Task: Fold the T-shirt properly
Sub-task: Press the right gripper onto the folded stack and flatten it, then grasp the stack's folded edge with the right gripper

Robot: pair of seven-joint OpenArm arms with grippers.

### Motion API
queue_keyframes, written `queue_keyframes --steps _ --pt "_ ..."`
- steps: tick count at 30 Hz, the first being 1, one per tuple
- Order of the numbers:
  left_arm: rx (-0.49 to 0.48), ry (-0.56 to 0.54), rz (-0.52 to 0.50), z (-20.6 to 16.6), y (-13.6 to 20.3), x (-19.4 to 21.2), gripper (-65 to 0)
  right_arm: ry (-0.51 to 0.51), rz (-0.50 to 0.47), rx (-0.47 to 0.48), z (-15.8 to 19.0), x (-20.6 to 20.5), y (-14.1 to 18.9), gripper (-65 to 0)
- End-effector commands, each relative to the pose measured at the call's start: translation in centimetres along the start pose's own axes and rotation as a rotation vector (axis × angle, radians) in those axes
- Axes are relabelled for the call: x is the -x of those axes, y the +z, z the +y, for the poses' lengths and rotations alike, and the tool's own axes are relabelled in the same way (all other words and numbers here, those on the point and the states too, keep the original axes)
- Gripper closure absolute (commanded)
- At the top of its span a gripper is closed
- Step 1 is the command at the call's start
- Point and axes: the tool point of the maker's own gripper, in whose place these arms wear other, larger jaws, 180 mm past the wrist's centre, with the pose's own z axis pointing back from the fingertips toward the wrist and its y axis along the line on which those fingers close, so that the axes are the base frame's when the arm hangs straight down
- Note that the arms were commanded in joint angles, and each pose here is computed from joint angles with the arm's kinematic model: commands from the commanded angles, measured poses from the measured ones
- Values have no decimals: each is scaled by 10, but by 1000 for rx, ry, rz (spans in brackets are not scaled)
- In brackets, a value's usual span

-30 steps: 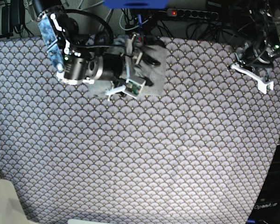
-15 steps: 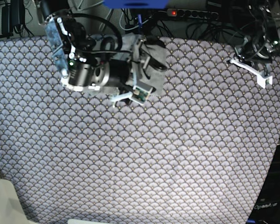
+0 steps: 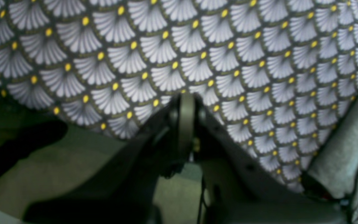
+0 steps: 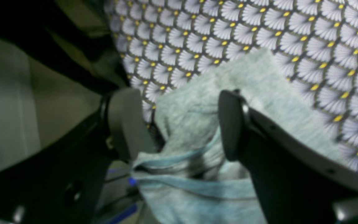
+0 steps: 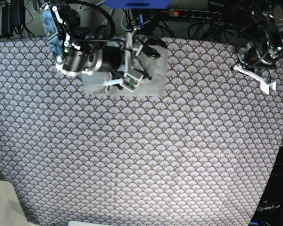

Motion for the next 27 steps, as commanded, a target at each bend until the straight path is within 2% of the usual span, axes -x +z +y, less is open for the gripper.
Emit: queue_keyframes --steps 1,6,9,17,23,27 --pt "0 -12 -27 1 3 -9 0 5 -73 -6 1 -16 4 -373" --pt "-6 -12 -22 4 1 -10 0 -70 -76 58 -13 -9 12 -373" --pt "-6 -12 -22 4 1 -10 0 -88 -72 64 -13 -6 12 -373" --pt "-3 -13 -34 3 1 -16 0 -92 -57 68 -14 -1 12 -373" --pt "-2 -14 -35 2 1 -16 0 -38 17 142 -29 12 14 -373" --pt "-2 -14 -35 2 1 -16 0 -27 27 153 -32 13 16 -373"
